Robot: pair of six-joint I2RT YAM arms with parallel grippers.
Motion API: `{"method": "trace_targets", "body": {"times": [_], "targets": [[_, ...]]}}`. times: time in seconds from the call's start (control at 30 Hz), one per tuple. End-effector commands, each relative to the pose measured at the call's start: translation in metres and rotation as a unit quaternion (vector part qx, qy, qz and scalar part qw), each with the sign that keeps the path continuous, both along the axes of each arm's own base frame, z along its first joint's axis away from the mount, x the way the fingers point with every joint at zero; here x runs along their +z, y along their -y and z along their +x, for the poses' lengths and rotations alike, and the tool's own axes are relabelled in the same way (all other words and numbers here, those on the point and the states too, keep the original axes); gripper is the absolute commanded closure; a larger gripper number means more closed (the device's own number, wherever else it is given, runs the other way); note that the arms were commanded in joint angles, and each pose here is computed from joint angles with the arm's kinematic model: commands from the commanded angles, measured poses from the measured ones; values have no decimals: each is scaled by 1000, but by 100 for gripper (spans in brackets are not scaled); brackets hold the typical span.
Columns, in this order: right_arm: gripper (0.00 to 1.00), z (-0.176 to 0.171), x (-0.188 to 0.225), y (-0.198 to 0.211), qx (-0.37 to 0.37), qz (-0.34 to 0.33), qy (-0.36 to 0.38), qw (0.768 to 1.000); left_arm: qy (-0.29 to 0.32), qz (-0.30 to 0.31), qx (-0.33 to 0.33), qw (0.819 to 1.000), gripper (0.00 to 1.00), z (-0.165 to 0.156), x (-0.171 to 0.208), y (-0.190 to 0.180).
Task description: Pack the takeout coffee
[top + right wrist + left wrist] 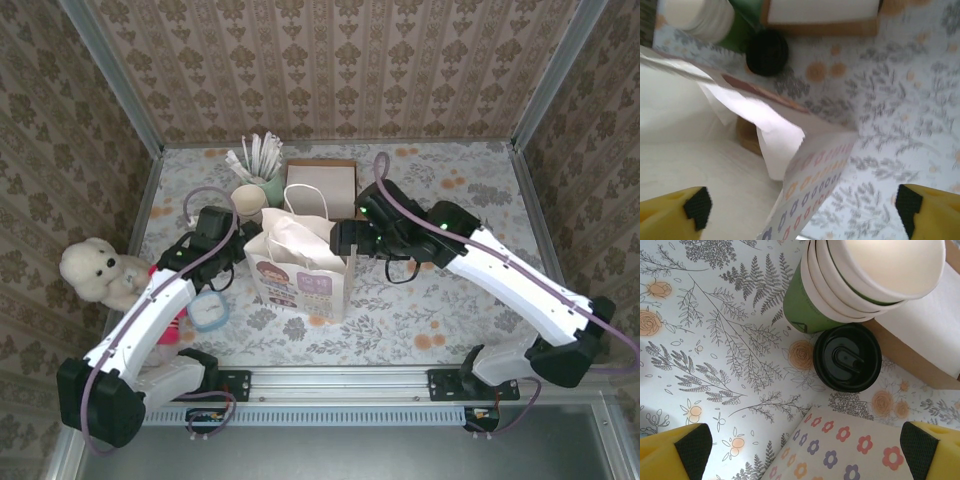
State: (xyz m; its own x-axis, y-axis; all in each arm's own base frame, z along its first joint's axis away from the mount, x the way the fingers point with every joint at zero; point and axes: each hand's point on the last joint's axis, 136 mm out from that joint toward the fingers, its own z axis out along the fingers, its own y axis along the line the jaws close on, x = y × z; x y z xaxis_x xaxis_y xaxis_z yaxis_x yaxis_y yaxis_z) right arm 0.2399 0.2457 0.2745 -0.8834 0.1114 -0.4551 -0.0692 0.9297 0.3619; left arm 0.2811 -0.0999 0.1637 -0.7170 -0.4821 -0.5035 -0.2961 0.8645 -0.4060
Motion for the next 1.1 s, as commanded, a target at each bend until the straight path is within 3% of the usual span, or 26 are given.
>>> {"method": "trace_targets", "body": {"times": [0.0, 0.17, 0.37, 0.57, 1.07], "targets": [[20, -17, -5, -3, -12, 20, -48, 999, 13, 7, -19, 1000, 0, 0, 4, 3], [63, -6, -3, -20, 18, 29, -32, 999, 27, 10, -13, 999, 0, 0, 9, 2], [91, 8, 5, -12, 21, 10, -7, 1000, 29, -5, -16, 999, 0, 6, 13, 12], [100, 23, 15, 5, 6, 9, 15, 1000, 36, -5, -12, 999, 0, 11, 17, 13], [100, 71, 25, 40, 0, 14, 38, 999, 41, -3, -51, 998, 0, 41, 30, 53]]}}
